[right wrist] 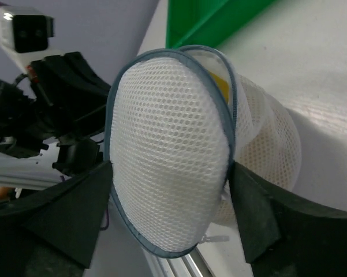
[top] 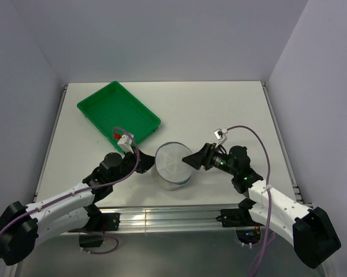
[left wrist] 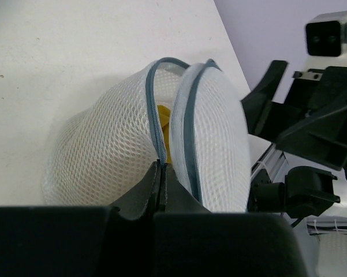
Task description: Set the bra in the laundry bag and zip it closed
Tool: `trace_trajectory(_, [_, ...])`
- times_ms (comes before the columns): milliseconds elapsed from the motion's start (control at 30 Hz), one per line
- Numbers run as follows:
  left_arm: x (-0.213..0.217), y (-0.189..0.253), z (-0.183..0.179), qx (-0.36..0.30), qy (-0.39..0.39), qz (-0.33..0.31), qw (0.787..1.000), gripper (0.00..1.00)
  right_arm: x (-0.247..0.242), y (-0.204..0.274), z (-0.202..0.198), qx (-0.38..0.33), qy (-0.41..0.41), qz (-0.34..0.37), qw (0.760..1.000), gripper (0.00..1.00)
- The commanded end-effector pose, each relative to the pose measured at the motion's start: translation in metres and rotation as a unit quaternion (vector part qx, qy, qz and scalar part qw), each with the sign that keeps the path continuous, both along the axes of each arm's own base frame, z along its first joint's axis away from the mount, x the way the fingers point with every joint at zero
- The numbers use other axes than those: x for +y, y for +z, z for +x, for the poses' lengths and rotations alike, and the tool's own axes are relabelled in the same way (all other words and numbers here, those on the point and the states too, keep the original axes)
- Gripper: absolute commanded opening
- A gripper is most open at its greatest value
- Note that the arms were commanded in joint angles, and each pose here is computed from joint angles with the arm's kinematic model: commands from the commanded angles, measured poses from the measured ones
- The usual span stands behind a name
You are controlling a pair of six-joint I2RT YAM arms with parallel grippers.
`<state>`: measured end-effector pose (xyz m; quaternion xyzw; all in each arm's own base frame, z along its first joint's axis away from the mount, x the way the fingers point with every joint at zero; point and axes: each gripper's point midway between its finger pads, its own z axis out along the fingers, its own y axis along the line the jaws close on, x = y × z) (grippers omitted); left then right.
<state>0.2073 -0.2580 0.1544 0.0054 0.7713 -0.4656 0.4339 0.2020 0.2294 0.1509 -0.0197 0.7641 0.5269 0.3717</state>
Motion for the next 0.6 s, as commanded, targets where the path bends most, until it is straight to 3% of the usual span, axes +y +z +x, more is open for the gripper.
trace_trajectory(0, [-0.009,0.027,0.006,-0.032,-0.022,-0.025,0.999,0.00,0.002,0.032,0.001,-0.042,0.002,0.048,0.998,0.83])
trace_trajectory(133, [-0.009,0.028,0.007,-0.026,-0.020,-0.016,0.999,0.08,-0.003,0.037,0.006,-0.019,-0.032,0.060,0.998,0.43])
trace_trajectory(233, [-0.004,0.035,0.006,-0.027,-0.014,-0.010,0.999,0.39,-0.013,0.032,0.016,0.009,-0.079,0.035,0.996,0.26])
trace_trajectory(267, [0.000,0.042,0.004,-0.035,-0.010,-0.013,0.999,0.56,-0.016,0.029,0.017,0.019,-0.090,0.026,0.995,0.25])
trace_trajectory(300, [0.004,0.041,0.003,-0.029,-0.003,-0.005,1.000,0.62,-0.020,0.030,0.018,0.019,-0.100,0.025,0.994,0.23])
trace_trajectory(333, [0.006,0.043,0.002,-0.029,0.000,-0.004,1.000,0.67,-0.025,0.031,0.023,0.020,-0.122,0.023,0.992,0.10])
trace_trajectory(367, [0.010,0.052,0.000,-0.038,0.004,-0.010,0.999,0.74,-0.027,0.028,0.022,0.032,-0.131,0.017,0.991,0.06])
trace_trajectory(467, [0.021,0.053,0.001,-0.031,0.025,0.014,0.999,0.80,-0.033,0.025,0.024,0.042,-0.151,0.015,0.988,0.00])
trace_trajectory(567, [0.035,0.041,-0.001,-0.003,0.046,0.050,0.998,0.80,-0.043,0.017,0.029,0.058,-0.187,0.012,0.981,0.00])
